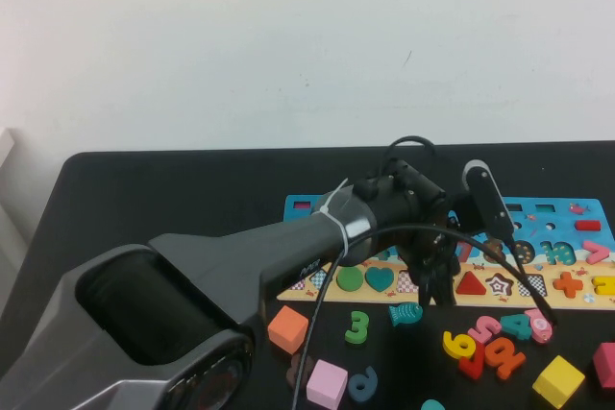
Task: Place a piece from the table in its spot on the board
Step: Place the "Pentagon" into the hole of the Pentagon
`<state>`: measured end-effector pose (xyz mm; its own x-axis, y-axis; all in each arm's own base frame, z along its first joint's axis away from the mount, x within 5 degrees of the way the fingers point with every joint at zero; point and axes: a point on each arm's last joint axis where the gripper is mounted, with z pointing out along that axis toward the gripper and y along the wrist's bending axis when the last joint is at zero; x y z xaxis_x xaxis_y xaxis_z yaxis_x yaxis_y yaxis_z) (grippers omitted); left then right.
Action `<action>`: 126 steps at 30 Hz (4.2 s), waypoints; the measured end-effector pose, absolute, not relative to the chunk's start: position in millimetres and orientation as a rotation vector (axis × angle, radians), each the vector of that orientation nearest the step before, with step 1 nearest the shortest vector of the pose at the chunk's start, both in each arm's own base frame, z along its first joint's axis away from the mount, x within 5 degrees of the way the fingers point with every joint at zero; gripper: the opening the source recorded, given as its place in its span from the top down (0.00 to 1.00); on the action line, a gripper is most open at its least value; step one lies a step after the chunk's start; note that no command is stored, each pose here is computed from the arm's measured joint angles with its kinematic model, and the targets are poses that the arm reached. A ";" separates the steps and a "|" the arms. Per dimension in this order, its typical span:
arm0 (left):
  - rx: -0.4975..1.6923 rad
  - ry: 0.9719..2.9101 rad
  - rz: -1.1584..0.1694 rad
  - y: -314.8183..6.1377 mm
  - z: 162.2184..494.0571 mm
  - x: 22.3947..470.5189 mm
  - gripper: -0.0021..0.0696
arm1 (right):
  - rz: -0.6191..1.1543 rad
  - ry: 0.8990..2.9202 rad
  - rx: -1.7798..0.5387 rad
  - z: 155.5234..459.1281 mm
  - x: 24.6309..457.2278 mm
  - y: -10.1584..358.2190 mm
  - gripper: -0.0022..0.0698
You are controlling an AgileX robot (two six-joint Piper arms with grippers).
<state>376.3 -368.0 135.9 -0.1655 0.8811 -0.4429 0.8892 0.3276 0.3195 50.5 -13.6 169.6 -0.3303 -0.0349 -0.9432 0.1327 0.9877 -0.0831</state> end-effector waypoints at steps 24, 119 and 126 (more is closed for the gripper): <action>1.455 2.126 -0.083 -362.6 85.8 389.9 0.97 | -0.170 1.900 0.070 169.6 50.5 -13.6 0.94; 1.307 2.237 -0.232 -367.0 79.2 386.4 0.97 | -0.169 1.900 0.072 169.6 50.5 -13.6 0.94; 1.332 2.227 -0.206 -365.7 82.3 386.6 0.97 | -0.169 1.900 0.072 169.6 50.5 -13.6 0.94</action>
